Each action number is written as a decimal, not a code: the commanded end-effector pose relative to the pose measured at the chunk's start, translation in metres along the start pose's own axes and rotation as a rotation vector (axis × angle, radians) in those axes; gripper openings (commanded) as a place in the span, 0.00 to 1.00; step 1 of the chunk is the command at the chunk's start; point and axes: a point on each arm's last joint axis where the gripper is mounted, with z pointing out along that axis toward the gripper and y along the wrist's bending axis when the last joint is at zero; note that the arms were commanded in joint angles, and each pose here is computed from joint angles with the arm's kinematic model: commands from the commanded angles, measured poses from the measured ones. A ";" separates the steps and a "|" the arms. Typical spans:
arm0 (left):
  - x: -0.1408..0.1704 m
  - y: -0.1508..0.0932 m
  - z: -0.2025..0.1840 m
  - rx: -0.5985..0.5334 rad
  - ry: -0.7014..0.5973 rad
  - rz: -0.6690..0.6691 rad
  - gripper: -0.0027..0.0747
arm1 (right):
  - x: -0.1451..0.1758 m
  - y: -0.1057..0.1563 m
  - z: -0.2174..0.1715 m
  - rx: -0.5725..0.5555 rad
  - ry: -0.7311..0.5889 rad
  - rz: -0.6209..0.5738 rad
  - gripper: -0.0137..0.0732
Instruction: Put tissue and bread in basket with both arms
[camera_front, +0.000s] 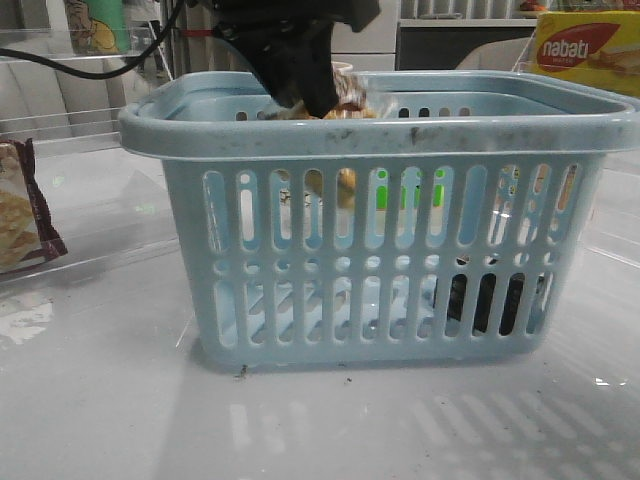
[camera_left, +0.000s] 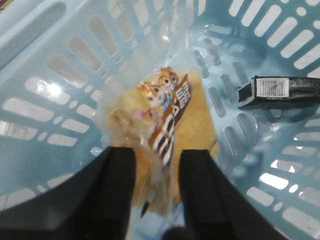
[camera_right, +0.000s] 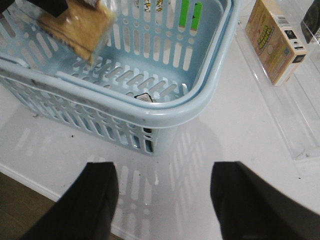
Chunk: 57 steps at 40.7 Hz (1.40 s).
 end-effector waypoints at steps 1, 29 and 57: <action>-0.016 0.001 -0.035 -0.015 -0.158 0.001 0.64 | -0.013 -0.002 -0.006 0.021 -0.094 0.001 0.75; 0.048 -0.025 -0.179 0.033 -0.339 0.034 0.67 | -0.013 -0.002 -0.006 0.021 -0.094 0.001 0.75; 0.222 -0.025 -0.213 -0.046 -0.375 -0.081 0.67 | -0.011 -0.005 -0.008 0.060 -0.079 -0.047 0.75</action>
